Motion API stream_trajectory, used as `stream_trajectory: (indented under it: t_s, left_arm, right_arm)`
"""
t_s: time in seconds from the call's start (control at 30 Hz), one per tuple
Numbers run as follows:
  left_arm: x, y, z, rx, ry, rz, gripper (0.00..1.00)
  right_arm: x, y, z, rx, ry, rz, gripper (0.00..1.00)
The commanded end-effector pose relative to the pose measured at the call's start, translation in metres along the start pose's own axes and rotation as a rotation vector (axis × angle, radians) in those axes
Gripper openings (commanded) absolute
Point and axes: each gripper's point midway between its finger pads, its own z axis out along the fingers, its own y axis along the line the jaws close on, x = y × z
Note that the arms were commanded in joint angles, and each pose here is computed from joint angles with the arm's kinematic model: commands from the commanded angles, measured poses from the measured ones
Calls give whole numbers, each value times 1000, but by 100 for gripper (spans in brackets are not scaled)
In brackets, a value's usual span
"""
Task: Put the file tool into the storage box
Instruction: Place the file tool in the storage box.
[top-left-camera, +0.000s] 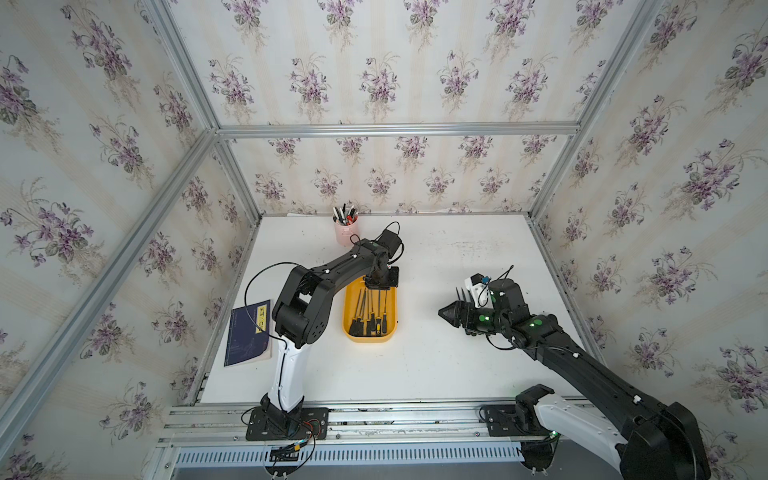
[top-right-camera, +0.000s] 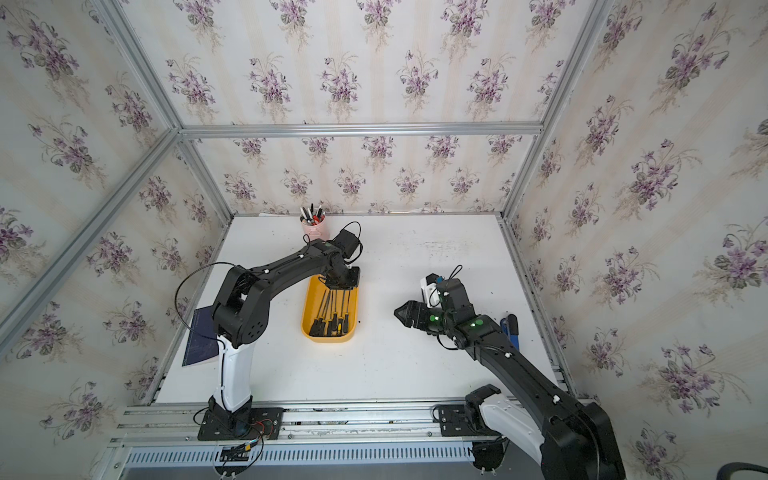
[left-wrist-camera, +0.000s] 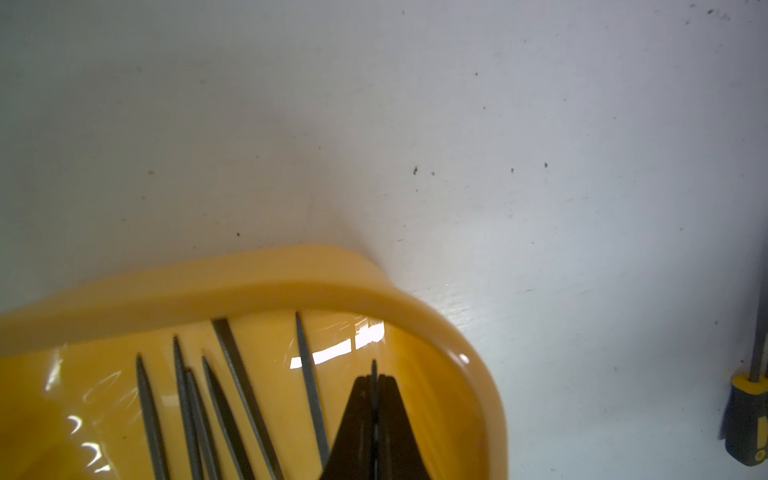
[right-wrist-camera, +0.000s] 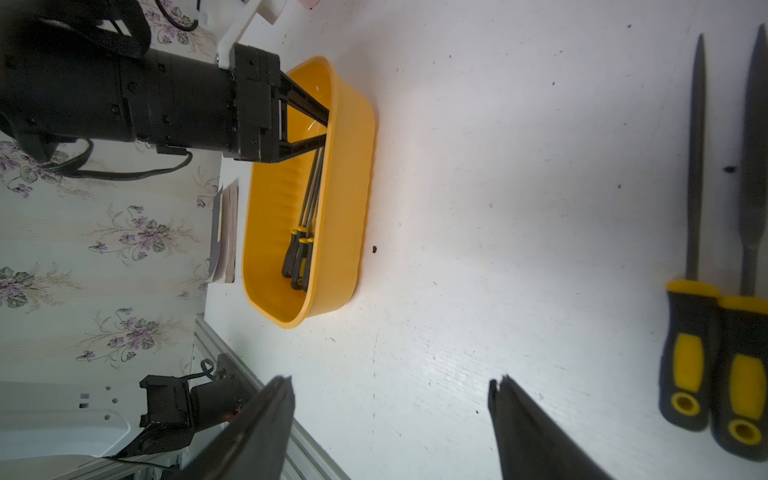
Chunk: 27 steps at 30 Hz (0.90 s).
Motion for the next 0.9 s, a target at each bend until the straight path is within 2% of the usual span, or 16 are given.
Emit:
stream_trajectory:
  t_s: [0.0, 0.37, 0.63, 0.73, 0.87]
  left_arm:
    - [3, 7, 1, -34, 5, -7, 3]
    - [-1, 10, -4, -46, -19, -16, 27]
    - [-11, 3, -20, -24, -56, -21, 34]
    - [-16, -1, -30, -6, -72, -24, 35]
    - [-25, -10, -50, 41, -114, -28, 42]
  right_arm:
    - [-3, 0, -1, 5, -13, 0, 79]
    - [-4, 1, -3, 5, -19, -3, 79]
    - [-3, 0, -4, 6, -25, 0, 79]
    - [-3, -1, -4, 12, -29, 3, 79]
    - [-5, -5, -5, 33, -43, 11, 79]
